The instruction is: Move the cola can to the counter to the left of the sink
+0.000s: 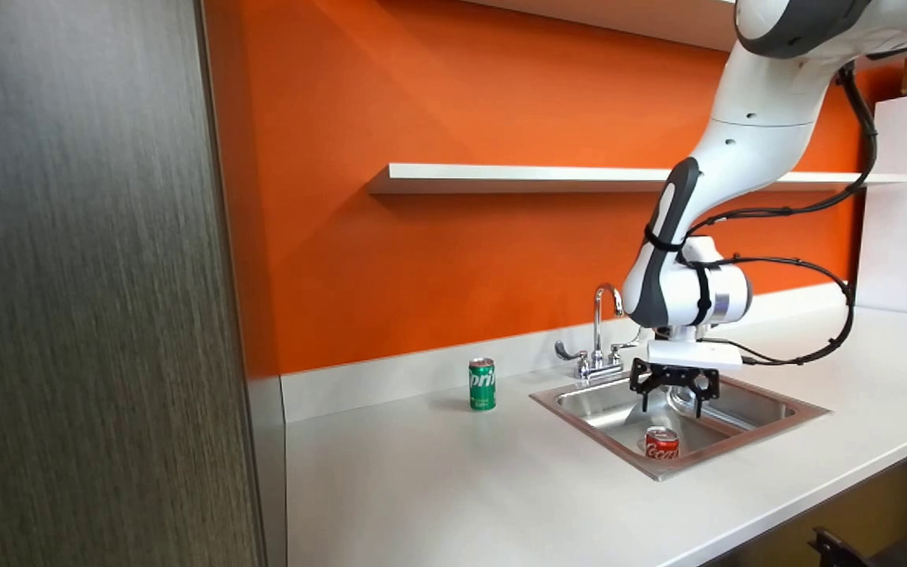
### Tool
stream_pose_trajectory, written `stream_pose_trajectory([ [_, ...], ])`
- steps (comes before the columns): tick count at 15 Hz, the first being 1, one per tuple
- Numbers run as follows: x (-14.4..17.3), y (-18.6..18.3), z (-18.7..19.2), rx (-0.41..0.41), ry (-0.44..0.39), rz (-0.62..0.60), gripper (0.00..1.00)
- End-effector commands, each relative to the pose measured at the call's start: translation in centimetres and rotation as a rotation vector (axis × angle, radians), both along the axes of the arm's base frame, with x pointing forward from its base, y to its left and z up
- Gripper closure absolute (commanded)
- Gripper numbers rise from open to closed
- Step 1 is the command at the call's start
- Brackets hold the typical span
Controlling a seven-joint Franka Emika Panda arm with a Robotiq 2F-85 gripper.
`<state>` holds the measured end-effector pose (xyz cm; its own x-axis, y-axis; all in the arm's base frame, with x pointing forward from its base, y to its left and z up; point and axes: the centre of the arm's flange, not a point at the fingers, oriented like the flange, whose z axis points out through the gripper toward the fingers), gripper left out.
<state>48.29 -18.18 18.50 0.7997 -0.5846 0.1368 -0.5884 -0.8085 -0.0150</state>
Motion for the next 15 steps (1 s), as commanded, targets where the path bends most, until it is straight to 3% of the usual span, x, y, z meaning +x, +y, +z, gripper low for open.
stream_pose_trajectory([
  [1, 1.7, 1.6, -0.9, 0.010, -0.002, 0.026, 0.00],
  [7, 1.9, 3.9, -1.6, 0.014, 0.026, 0.064, 0.00],
  [15, 1.3, 4.2, -2.1, 0.017, 0.072, 0.060, 0.00],
])
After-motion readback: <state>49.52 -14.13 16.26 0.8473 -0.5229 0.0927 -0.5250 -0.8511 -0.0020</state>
